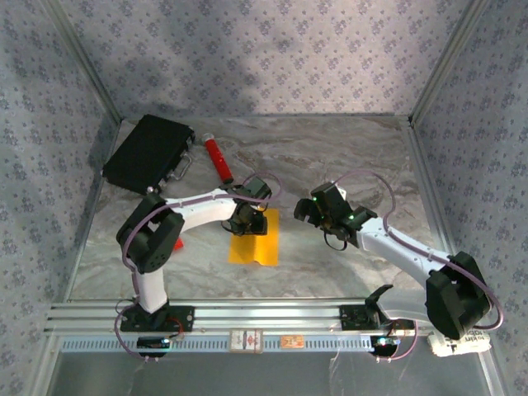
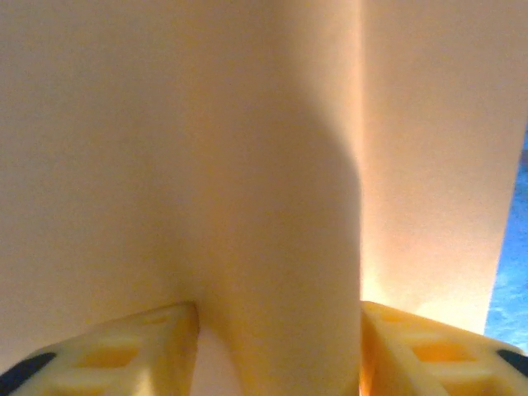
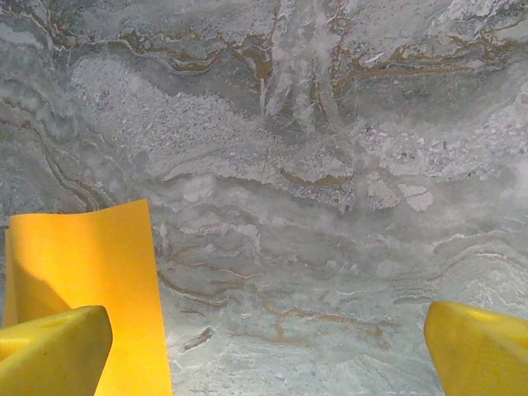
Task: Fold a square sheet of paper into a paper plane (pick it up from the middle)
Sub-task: First fold the square sheet of paper in half at the center of the table.
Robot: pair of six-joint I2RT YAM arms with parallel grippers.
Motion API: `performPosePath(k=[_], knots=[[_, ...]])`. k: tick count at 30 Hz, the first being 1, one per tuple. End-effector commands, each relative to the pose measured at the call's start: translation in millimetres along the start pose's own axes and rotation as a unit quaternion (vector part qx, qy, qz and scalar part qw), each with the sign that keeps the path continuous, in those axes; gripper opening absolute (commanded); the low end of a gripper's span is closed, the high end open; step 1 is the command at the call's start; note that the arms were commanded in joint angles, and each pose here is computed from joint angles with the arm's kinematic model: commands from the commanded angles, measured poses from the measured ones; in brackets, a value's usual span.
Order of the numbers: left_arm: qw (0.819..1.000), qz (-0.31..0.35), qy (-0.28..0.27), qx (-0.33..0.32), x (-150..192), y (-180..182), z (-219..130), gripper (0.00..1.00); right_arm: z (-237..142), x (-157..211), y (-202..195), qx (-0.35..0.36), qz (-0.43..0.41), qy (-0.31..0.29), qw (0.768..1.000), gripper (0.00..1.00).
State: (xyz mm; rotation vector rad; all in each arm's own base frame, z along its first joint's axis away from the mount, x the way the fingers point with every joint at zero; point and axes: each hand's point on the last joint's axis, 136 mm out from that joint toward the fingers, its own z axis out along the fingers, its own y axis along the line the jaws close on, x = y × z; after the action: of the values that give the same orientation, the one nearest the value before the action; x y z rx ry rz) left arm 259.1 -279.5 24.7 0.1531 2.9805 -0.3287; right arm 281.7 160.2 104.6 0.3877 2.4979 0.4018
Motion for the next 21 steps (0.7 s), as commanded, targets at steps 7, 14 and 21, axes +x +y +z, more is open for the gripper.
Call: performPosePath(k=[7, 14, 21], knots=[[0.995, 0.003, -0.038, 0.097, -10, -30, -27, 0.40, -10, -4, -18, 0.026, 0.024, -0.024, 0.999, 0.99], [0.976, -0.041, -0.067, 0.204, -25, -41, -53, 0.39, -24, -18, -17, 0.006, 0.033, -0.069, 0.997, 0.98], [0.934, -0.077, -0.071, 0.343, -42, -61, -78, 0.38, -30, -30, -26, 0.011, 0.058, -0.115, 0.992, 0.92]])
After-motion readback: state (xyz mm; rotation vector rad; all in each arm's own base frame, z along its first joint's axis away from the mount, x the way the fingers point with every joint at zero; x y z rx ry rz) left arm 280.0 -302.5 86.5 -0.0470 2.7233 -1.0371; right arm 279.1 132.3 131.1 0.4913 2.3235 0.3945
